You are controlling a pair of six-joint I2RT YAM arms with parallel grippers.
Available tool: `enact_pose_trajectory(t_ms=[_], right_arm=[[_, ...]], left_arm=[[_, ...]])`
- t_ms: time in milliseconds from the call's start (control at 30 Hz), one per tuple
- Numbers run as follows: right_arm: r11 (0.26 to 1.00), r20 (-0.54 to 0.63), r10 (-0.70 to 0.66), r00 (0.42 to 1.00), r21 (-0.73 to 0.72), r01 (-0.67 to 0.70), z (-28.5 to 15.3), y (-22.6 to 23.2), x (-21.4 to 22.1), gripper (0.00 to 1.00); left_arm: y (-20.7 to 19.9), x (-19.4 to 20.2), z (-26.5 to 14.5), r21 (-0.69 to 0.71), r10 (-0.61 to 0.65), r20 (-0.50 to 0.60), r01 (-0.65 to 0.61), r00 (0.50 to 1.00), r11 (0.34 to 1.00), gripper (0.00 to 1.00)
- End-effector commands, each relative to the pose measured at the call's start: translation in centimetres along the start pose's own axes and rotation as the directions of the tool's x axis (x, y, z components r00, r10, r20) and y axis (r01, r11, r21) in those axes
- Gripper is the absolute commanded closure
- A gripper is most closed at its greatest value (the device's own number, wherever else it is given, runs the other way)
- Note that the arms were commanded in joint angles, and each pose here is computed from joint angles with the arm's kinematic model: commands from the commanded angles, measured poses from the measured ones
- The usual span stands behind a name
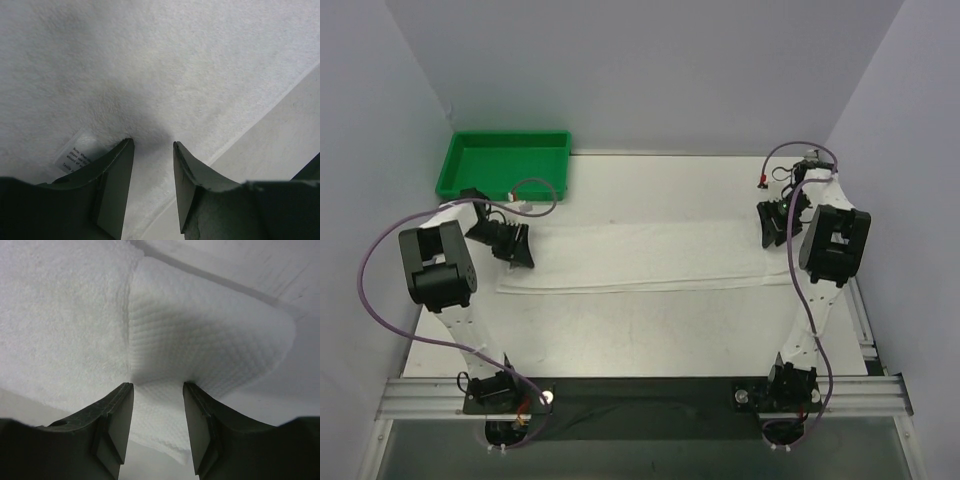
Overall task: Roll the towels
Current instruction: Fold the towel
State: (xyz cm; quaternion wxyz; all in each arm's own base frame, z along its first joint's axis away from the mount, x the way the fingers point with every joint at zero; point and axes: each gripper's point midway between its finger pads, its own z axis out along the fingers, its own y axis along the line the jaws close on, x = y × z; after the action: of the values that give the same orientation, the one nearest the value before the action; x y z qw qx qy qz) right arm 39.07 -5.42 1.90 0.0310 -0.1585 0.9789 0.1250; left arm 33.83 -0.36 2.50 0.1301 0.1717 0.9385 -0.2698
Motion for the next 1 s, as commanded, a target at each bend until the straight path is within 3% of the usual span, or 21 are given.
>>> enact_pose_trajectory(t_ms=[0, 133, 200, 333, 567, 967], right_arm=[[0.997, 0.038, -0.043, 0.998, 0.061, 0.041, -2.3, -0.6, -1.2, 0.55], [0.983, 0.065, -0.183, 0.981, 0.040, 0.180, -4.8, 1.5, 1.2, 0.56], [0.955, 0.089, -0.295, 0.951, 0.073, 0.289, -6.8, 2.2, 2.0, 0.56], [0.907, 0.029, -0.414, 0.910, 0.092, 0.410, -7.0, 3.1, 4.6, 0.60], [0.838, -0.081, -0.507, 0.858, 0.187, 0.513, -4.9, 2.1, 5.3, 0.63], [0.713, -0.229, -0.595, 0.771, 0.294, 0.637, -3.0, -0.4, 6.4, 0.53]], left_arm=[[1.6, -3.1, -1.5, -0.079, 0.084, 0.057, -0.079, 0.995, 0.994, 0.52], [-0.6, -2.7, -4.5, -0.043, 0.239, 0.025, -0.238, 0.971, 0.970, 0.49], [-1.9, -1.8, -5.7, -0.031, 0.269, 0.000, -0.269, 0.963, 0.963, 0.48], [-2.6, -0.2, -6.7, -0.033, 0.322, -0.047, -0.323, 0.946, 0.946, 0.47], [-2.7, 2.5, -6.1, -0.008, 0.350, -0.133, -0.354, 0.927, 0.935, 0.46], [-1.3, 3.8, -6.3, -0.033, 0.404, -0.223, -0.421, 0.887, 0.906, 0.41]])
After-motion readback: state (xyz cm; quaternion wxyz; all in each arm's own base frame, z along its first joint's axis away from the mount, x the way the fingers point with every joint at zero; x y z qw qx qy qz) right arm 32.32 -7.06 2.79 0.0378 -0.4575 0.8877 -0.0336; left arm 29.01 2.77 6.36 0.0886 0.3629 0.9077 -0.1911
